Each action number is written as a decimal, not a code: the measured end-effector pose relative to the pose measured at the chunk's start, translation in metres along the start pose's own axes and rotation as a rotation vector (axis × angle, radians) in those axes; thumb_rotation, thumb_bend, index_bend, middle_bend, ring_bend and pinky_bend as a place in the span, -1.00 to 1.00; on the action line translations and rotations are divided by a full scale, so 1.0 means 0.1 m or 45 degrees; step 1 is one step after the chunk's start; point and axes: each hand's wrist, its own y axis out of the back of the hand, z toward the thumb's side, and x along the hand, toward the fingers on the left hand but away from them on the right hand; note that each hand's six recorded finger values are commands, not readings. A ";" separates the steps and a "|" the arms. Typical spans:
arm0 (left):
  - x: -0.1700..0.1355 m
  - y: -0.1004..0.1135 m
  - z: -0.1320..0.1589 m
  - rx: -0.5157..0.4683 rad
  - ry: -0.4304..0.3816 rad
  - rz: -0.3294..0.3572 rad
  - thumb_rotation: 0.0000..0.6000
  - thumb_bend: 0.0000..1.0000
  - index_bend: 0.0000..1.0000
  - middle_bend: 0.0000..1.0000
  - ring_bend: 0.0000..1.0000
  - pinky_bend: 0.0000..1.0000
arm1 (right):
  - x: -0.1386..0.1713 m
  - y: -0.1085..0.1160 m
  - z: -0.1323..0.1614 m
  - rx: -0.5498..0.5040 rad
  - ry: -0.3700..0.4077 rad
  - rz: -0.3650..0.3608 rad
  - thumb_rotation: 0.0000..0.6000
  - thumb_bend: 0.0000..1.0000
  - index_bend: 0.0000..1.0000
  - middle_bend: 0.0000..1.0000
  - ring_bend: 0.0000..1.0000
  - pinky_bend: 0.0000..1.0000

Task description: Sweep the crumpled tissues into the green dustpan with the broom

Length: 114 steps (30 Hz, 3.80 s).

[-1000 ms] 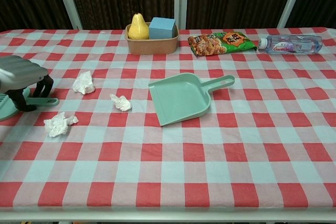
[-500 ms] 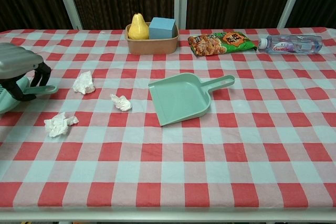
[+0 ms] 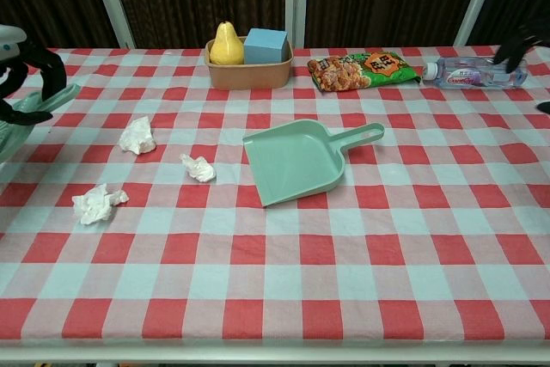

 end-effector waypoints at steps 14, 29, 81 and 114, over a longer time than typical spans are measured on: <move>-0.12 0.05 -0.12 -0.046 0.006 0.018 1.00 -0.14 0.05 0.10 0.48 0.78 | -1.04 -0.44 0.73 0.291 0.112 0.112 1.00 -0.68 -0.35 -0.39 -0.83 -0.86; -0.13 0.01 -0.13 -0.057 0.007 -0.002 1.00 -0.15 0.05 0.09 0.48 0.78 | -1.32 -0.68 1.07 0.310 0.140 0.140 1.00 -0.57 -0.31 -0.29 -0.75 -0.80; 0.73 -0.06 0.14 -0.151 -0.184 -0.029 1.00 -0.11 0.05 0.09 0.44 0.78 | -1.46 -0.39 1.33 0.243 0.043 0.217 1.00 -0.30 0.38 0.20 -0.30 -0.60; 1.06 -0.10 1.26 -0.617 -0.470 -0.125 1.00 -0.10 0.05 0.09 0.43 0.78 | -1.59 -0.58 1.70 0.136 0.008 0.213 1.00 -0.26 0.39 0.20 -0.28 -0.60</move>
